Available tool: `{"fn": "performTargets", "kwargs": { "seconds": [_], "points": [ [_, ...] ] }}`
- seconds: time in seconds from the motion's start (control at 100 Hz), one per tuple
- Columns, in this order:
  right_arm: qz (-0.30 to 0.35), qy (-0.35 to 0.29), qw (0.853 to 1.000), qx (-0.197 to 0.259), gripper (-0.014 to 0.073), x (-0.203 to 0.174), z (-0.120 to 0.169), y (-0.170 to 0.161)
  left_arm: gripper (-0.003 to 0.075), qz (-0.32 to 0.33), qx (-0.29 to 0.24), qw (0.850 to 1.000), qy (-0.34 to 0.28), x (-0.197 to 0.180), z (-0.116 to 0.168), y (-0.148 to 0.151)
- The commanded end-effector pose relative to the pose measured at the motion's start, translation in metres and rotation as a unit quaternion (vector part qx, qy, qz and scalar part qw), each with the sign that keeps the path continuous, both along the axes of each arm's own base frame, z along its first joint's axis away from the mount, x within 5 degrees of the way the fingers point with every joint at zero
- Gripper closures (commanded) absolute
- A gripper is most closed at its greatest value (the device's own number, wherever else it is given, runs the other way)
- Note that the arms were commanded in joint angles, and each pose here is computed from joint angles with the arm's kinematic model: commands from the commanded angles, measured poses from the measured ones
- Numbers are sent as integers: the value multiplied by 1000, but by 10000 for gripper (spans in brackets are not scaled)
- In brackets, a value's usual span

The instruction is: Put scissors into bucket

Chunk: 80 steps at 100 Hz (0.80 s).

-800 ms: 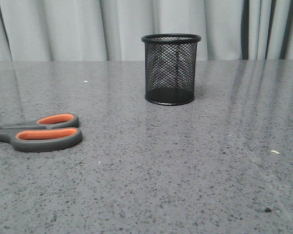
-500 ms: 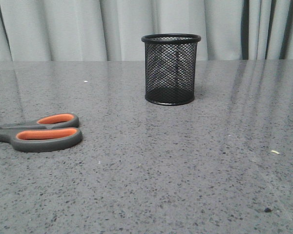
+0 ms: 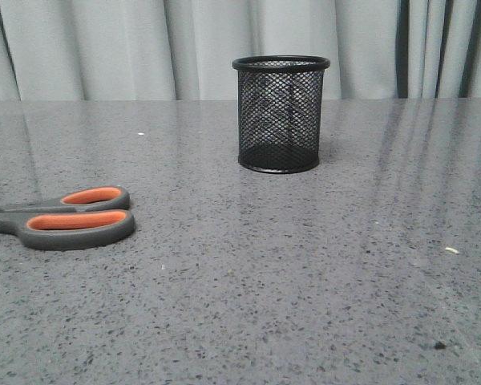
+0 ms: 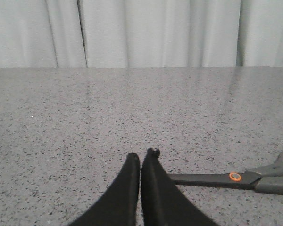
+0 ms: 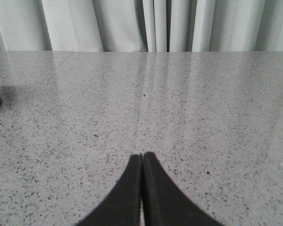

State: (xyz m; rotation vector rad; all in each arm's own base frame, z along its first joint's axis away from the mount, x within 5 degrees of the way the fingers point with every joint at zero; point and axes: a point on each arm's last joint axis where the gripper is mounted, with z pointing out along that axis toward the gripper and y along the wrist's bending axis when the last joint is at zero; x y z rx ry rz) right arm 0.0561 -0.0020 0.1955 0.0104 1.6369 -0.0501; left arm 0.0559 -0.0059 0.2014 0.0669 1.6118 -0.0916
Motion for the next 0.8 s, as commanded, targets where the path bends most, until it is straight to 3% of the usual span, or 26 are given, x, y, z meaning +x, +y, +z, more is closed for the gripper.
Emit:
{"fn": "performTargets", "kwargs": {
  "seconds": [0.0, 0.26, 0.42, 0.61, 0.79],
  "points": [
    [-5, -59, 998, -10, 661, -2, 8, -1, 739, 4, -8, 999, -32, 0, -5, 1],
    [-5, -72, 997, -7, 661, -2, 11, -1, 740, 4, -10, 999, -47, 0, -2, 1],
    [-5, -86, 995, 56, 661, -2, 13, -1, 740, 4, -40, 998, -56, -1, 0, 1],
    [-6, -105, 985, 135, 661, -2, 16, -2, 740, 3, -170, 984, -49, -1, 1, 1],
    [-7, -117, 957, 264, 661, -3, 18, -3, 740, 5, -321, 946, -44, -1, 4, 3]
  ]
}}
